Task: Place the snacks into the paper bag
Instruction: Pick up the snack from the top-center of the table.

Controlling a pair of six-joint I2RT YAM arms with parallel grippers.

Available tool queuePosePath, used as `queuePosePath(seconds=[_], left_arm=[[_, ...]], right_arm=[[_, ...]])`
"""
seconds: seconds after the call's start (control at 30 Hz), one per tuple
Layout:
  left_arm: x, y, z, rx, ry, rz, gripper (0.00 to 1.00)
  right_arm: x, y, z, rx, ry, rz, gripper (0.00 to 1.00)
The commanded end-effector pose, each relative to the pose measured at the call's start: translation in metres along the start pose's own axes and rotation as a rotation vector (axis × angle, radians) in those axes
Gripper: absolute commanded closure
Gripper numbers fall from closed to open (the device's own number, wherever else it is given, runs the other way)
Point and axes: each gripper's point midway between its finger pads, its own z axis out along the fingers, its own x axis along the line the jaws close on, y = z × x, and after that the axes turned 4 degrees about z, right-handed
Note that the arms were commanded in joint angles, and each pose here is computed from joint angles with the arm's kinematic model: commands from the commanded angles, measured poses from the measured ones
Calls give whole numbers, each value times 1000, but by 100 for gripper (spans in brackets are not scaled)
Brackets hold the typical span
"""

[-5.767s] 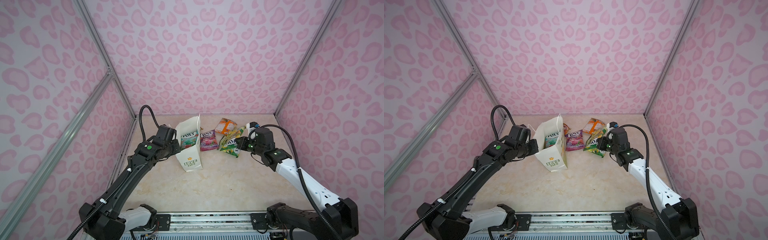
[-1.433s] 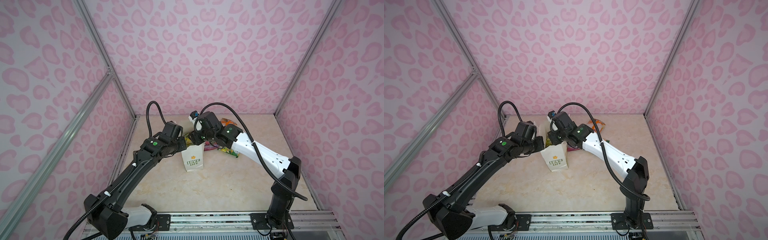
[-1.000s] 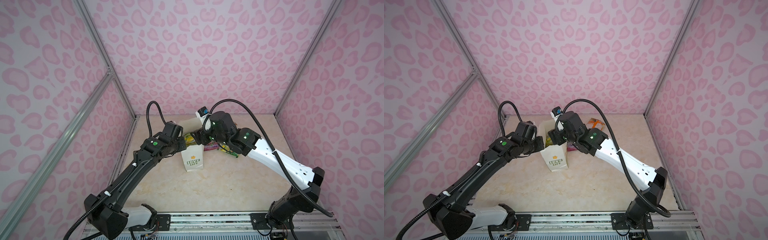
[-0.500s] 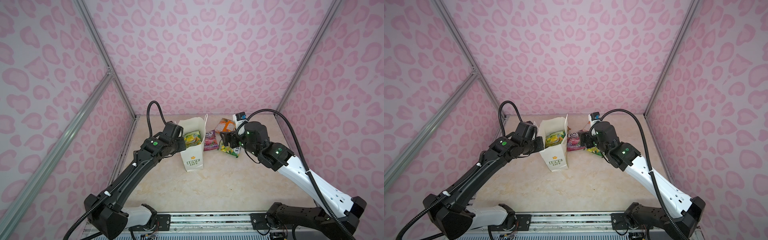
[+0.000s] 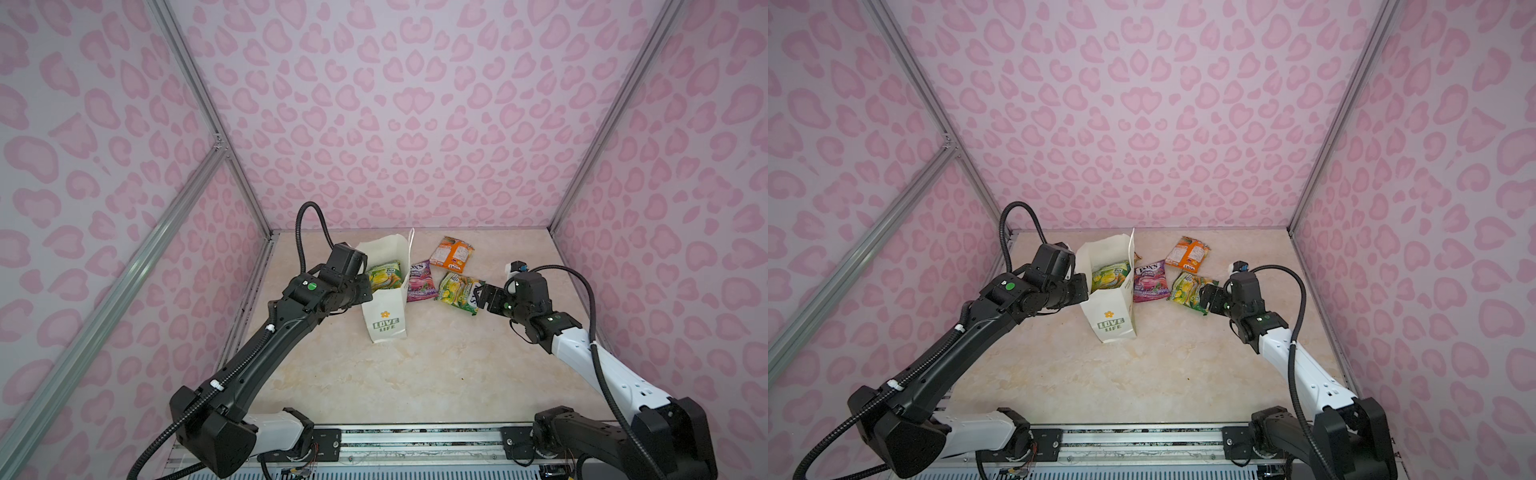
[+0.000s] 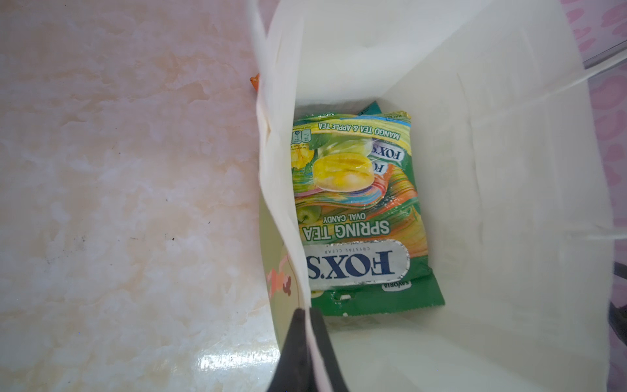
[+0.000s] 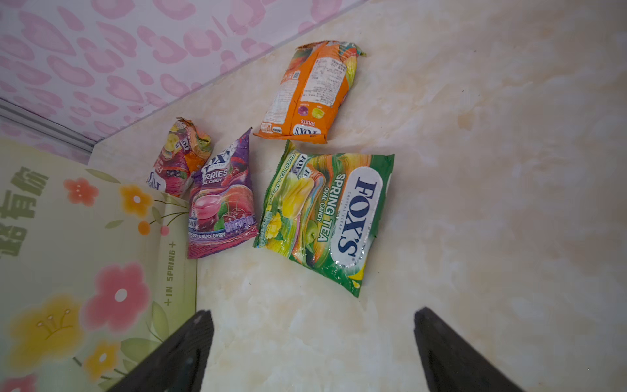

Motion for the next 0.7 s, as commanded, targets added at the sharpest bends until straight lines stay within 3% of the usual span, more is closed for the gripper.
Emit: queuePosePath(seconds=[0.0, 0.3, 0.67], left_arm=[[1, -6, 5, 28, 5, 10, 97], [1, -6, 4, 25, 2, 9, 97], [-3, -5, 3, 29, -11, 8, 97]], right_arm=[[8, 9, 19, -20, 76, 51, 7], [-11, 7, 74, 27, 88, 117, 9], [-15, 13, 104, 51, 112, 149, 10]])
